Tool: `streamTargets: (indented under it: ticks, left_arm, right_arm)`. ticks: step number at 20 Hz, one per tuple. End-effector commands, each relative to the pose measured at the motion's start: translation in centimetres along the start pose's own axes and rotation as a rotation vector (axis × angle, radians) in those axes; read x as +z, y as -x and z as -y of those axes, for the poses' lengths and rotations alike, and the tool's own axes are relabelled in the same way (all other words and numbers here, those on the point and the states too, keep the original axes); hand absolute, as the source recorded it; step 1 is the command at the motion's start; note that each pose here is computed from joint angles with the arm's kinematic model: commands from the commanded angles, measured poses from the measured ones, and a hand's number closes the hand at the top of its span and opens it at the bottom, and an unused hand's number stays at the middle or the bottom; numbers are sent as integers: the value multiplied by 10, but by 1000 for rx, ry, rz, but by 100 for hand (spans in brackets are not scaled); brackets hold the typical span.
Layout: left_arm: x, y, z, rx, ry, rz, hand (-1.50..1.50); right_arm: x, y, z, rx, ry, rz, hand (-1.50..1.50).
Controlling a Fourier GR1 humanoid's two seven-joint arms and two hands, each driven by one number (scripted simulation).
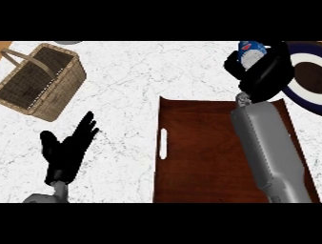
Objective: Pick the can from the tray and place it in the plate
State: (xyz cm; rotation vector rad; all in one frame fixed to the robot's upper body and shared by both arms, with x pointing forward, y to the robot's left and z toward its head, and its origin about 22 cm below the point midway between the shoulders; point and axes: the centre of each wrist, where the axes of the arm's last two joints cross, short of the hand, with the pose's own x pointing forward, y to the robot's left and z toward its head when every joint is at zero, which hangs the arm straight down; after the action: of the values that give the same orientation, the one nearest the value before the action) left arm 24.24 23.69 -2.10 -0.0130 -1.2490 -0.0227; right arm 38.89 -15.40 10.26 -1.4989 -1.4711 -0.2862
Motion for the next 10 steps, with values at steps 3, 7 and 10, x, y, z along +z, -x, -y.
streamTargets:
  ticks: [3, 7, 10]
  left_arm:
    - [7, 3, 12, -6, 6, -38, 0]
    - [6, 23, 4, -4, 9, -65, 0]
    - [1, 20, -10, -6, -2, -60, 0]
  right_arm:
    - [-35, 61, -3, -63, 166, -73, 150]
    - [-78, 98, 6, 7, 280, -99, 150]
    - [-102, 114, 10, 11, 325, -101, 150]
